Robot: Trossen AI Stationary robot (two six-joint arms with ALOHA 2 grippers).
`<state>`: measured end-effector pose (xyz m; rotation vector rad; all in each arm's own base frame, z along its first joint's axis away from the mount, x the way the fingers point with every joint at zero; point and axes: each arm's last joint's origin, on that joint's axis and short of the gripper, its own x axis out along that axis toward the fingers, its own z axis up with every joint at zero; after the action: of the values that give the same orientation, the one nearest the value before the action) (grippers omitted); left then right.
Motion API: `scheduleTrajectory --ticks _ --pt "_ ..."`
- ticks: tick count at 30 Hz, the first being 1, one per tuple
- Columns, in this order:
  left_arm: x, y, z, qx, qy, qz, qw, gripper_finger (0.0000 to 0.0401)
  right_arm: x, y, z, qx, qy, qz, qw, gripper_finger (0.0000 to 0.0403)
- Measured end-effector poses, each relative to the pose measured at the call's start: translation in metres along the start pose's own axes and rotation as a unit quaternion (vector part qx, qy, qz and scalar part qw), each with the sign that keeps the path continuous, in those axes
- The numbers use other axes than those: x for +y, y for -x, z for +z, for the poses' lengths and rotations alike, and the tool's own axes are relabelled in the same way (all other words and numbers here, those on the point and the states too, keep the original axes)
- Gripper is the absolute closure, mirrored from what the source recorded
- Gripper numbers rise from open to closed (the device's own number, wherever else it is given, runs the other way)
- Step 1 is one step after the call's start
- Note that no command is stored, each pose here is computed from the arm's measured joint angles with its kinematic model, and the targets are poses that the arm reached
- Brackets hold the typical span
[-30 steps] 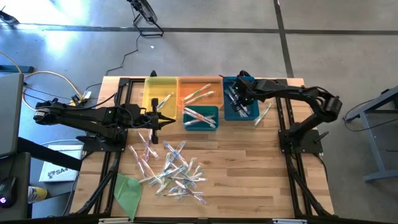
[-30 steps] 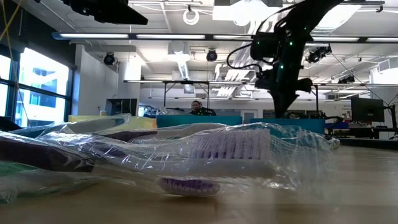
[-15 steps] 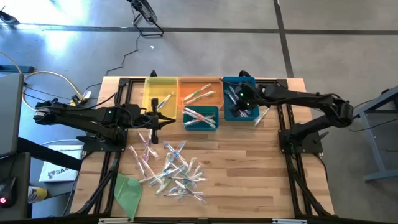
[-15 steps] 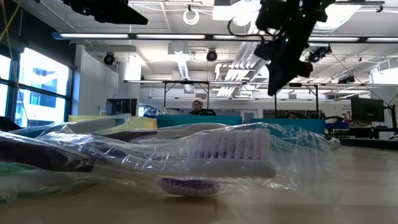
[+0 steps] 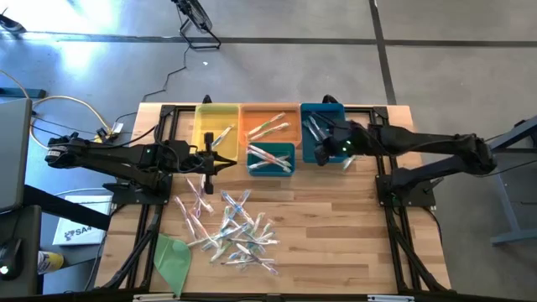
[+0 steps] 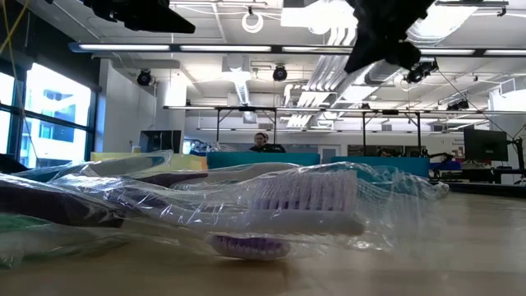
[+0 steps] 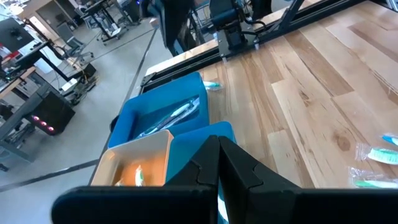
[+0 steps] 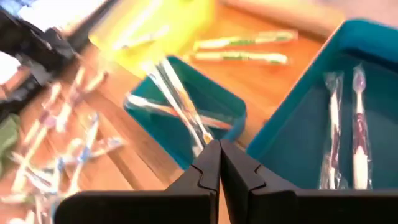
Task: Pick & Place Toothbrushes
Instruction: Put the green toothbrush into the orange bin
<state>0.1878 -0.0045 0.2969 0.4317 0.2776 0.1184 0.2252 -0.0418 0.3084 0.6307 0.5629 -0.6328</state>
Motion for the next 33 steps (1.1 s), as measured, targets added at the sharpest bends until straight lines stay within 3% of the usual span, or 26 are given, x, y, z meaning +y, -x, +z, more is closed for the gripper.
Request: scheduleTrajectory --ticks 13,18,25,33 --pt "0.0 0.0 0.0 0.001 0.0 0.002 1.0 0.0401 0.003 0.039 -0.005 -0.109 -0.012 -0.034 0.993 0.0401" --pt "0.001 0.0 -0.001 0.009 0.0 0.021 1.0 0.0401 0.0 0.043 -0.003 -0.128 -0.022 -0.051 0.99 0.0401" --pt "0.001 0.0 -0.001 0.011 -0.001 0.023 1.0 0.0401 -0.004 0.043 -0.001 -0.166 -0.099 -0.075 0.978 0.0401" --pt "0.002 0.0 -0.001 0.018 -0.024 0.032 0.999 0.0401 -0.006 0.04 0.002 -0.155 -0.083 -0.079 0.981 0.0401"
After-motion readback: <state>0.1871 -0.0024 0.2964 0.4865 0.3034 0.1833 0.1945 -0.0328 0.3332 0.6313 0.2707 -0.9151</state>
